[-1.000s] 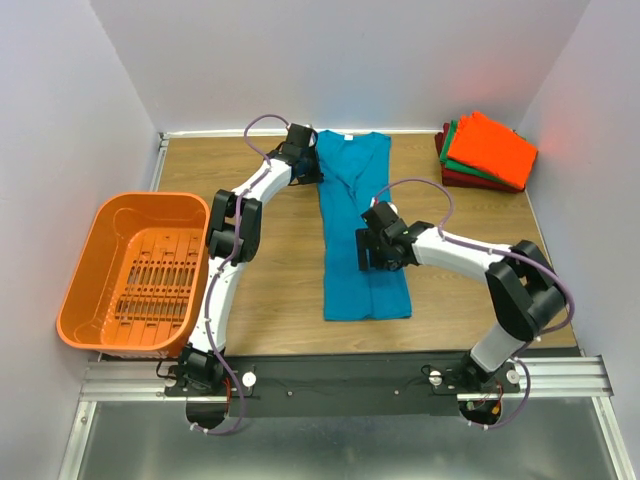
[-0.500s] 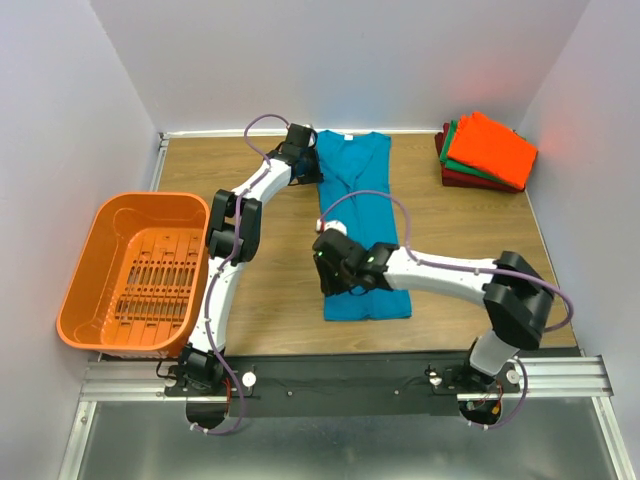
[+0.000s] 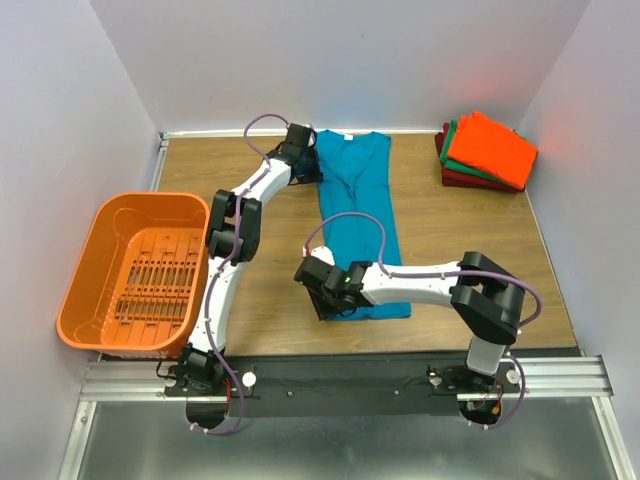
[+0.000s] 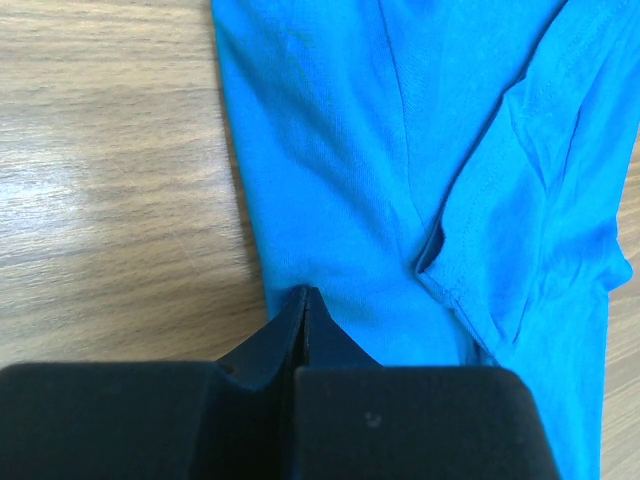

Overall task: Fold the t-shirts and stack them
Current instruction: Fold the tshirt

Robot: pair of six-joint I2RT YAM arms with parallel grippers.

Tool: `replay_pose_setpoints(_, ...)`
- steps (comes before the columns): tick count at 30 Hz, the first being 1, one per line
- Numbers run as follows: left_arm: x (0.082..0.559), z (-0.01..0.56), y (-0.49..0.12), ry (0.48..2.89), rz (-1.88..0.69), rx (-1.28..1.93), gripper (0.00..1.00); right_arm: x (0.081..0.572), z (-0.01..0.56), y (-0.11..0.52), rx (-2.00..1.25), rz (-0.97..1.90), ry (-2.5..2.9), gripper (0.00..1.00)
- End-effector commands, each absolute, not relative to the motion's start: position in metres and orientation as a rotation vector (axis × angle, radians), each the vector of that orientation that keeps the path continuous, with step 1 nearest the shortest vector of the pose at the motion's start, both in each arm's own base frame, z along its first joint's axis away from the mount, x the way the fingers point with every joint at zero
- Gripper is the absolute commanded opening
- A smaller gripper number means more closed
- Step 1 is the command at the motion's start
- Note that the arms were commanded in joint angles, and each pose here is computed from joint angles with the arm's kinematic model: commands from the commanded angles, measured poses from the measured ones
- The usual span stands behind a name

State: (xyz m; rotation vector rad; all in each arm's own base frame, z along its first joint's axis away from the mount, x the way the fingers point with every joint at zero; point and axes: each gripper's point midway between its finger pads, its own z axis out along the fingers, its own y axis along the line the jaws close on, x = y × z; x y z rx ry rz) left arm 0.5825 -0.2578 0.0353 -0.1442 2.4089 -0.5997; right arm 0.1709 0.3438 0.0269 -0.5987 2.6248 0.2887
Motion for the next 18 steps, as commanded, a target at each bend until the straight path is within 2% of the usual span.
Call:
replay_pose_setpoints(1,0.577,0.001,-0.242,2.483,-0.540,-0.148,0.04,0.165,0.021,0.345,-0.598,0.218,2.630,0.44)
replay_pose_setpoints(4,0.577,0.001,-0.243,2.483,-0.542,-0.147,0.04,0.162,0.017,0.343,-0.604,0.185,2.635,0.34)
replay_pose_setpoints(5,0.577,0.001,-0.242,2.483,-0.539,-0.146,0.04,0.163,0.018,0.341,-0.600,0.164,2.629,0.25)
replay_pose_setpoints(10,0.577,0.000,-0.241,2.486,-0.538,-0.150,0.04,0.161,0.030,0.340,-0.596,0.177,2.614,0.04)
replay_pose_setpoints(18,0.579,0.001,-0.242,2.482,-0.546,-0.149,0.04,0.144,0.042,0.350,-0.647,0.274,2.621,0.03)
